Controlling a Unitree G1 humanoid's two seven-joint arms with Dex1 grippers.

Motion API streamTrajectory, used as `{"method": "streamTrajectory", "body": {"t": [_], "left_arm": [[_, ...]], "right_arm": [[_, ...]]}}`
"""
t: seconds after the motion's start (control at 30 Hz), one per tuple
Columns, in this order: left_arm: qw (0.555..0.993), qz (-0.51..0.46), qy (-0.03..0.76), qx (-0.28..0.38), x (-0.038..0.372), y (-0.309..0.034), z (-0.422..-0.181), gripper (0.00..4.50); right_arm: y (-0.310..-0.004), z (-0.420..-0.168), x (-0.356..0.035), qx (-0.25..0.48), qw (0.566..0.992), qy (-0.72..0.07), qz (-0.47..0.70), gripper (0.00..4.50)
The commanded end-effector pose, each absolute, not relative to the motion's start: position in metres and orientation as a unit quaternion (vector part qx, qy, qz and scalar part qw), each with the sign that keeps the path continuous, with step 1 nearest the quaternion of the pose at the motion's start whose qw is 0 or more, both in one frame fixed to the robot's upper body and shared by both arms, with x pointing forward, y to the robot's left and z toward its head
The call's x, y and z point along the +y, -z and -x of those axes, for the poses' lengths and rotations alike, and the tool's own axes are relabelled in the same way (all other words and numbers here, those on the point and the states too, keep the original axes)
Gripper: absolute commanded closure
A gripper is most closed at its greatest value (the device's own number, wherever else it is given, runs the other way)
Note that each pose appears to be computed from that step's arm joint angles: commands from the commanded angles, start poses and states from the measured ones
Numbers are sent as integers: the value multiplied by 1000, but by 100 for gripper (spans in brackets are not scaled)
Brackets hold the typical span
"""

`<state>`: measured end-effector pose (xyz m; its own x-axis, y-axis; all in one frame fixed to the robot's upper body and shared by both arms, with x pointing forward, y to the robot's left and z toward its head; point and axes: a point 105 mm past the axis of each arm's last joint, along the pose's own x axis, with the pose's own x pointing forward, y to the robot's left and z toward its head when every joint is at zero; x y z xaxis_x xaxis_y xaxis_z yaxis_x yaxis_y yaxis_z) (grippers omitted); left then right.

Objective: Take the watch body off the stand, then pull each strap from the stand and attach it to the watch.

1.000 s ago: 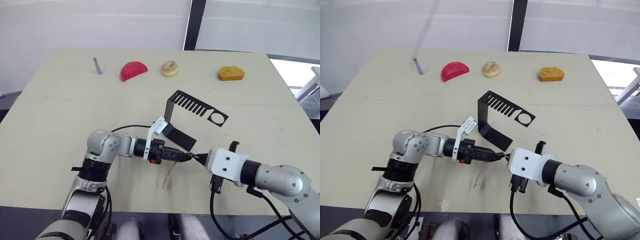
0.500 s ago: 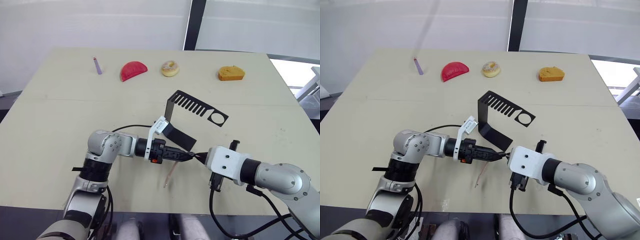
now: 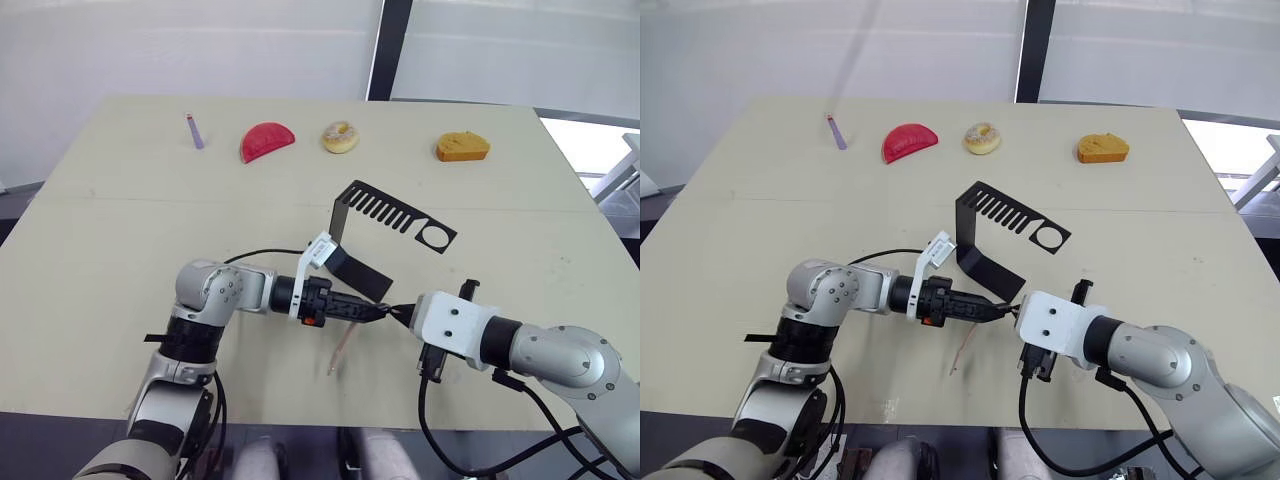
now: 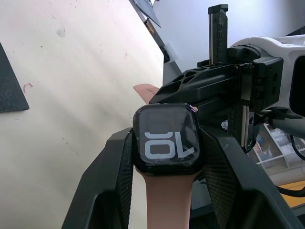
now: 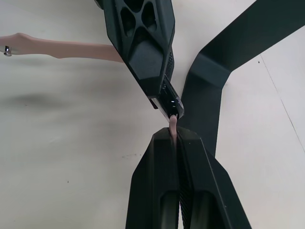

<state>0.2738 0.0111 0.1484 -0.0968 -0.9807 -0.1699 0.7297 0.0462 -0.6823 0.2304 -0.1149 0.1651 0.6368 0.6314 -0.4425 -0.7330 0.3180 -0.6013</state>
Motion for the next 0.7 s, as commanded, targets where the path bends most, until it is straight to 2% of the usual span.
{"method": "streamTrajectory", "body": {"t": [0.03,0.7], "left_arm": [[602,180,718,300,-7,-169,-256,290],[601,180,720,297,-8,-171,-256,290]], "right_arm": [[-177,-218,-98,19,795,-448,407,450],[-179,-220,-98,18,796,-447,407,450]]}}
